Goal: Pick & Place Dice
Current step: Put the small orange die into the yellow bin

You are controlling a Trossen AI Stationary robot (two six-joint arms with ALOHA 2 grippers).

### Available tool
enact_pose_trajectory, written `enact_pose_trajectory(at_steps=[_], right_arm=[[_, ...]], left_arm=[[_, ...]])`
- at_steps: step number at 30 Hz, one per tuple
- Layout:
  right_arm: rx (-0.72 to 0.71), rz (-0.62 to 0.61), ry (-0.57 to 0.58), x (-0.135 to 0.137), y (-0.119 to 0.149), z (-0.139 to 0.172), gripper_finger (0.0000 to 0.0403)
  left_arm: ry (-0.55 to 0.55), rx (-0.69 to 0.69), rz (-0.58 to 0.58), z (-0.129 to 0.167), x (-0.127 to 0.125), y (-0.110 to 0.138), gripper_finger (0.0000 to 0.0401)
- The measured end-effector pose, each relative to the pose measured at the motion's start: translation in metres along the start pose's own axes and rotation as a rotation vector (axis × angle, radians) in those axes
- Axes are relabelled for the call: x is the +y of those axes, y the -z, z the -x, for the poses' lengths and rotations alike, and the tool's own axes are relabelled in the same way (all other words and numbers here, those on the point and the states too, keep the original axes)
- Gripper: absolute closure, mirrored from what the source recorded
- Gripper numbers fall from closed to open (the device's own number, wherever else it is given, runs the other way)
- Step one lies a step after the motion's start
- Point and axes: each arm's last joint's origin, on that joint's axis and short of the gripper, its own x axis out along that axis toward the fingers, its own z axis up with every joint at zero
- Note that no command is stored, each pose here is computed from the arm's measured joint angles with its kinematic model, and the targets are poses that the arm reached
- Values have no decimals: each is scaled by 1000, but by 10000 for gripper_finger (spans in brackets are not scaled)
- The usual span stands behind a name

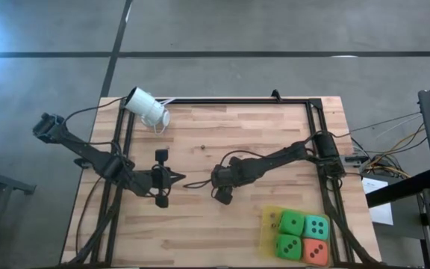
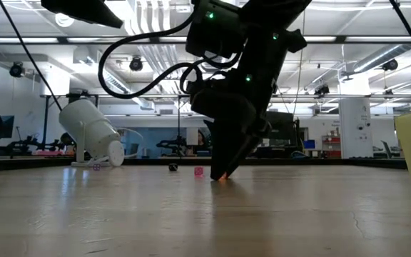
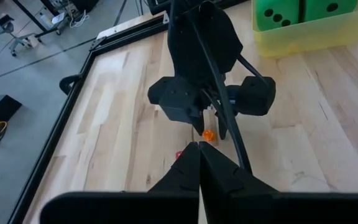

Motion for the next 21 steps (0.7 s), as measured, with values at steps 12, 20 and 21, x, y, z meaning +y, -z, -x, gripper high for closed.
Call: enact_pose_trajectory(at_steps=[12, 20, 21], right_arm=[[-5, 3, 2, -4, -3, -1, 225], [-6, -8, 1, -6, -5, -2, 244], [-6, -10, 2, -7, -5, -3, 252]], left_arm=[[0, -1, 4, 0, 0, 0, 399], [0, -3, 5, 0, 0, 0, 399], [0, -3, 6, 0, 0, 0, 399]])
